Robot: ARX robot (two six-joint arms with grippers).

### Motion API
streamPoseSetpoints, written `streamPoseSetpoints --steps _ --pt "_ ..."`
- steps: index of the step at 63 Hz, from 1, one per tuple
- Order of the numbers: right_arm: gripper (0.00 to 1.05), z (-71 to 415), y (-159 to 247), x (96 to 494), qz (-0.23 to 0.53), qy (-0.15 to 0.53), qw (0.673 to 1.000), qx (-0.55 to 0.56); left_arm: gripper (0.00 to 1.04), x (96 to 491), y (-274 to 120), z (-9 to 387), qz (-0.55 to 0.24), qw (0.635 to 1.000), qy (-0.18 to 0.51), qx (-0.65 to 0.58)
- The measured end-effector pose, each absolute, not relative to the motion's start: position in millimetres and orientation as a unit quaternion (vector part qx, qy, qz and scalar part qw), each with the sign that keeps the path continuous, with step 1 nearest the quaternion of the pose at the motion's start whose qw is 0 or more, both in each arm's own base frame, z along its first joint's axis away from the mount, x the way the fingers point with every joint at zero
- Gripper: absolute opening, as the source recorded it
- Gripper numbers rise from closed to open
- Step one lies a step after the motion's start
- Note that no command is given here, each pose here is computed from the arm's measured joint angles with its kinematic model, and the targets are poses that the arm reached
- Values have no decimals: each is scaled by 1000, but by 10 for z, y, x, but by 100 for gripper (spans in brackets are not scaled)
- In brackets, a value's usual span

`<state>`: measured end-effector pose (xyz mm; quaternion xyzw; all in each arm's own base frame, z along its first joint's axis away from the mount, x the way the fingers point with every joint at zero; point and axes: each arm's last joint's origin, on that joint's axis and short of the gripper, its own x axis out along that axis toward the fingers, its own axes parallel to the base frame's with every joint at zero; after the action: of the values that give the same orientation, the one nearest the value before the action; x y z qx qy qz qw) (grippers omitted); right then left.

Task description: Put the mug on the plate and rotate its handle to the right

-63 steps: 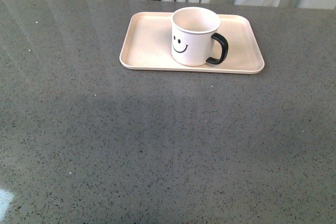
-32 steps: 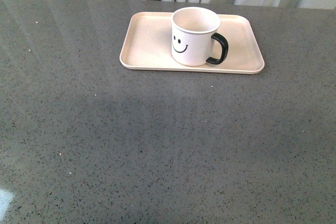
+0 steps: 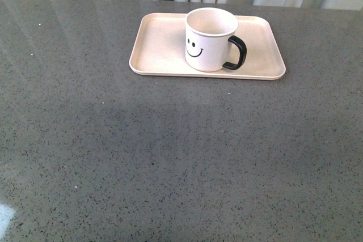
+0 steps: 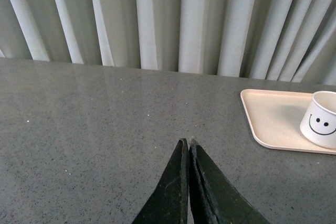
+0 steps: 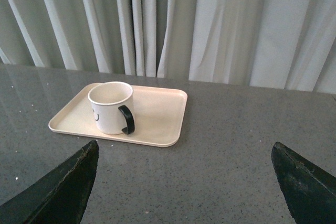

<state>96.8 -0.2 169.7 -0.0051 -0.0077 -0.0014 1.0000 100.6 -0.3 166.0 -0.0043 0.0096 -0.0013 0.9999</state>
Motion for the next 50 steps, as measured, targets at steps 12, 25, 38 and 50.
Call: streamPoseSetpoints --steps 12,25,38,50 --pt "96 1697 -2 968 -1 -8 1000 -5 1 979 -2 1668 -1 1000 2 -4" --pt "96 1697 -2 968 -1 -8 1000 -5 33 979 -2 1668 -1 1000 1 -4" --pt "96 1696 3 976 62 74 995 -28 72 979 -1 1668 0 1000 1 -4" --pt "96 2186 -140 1586 254 306 917 -17 95 979 -2 1668 -1 1000 1 -3"
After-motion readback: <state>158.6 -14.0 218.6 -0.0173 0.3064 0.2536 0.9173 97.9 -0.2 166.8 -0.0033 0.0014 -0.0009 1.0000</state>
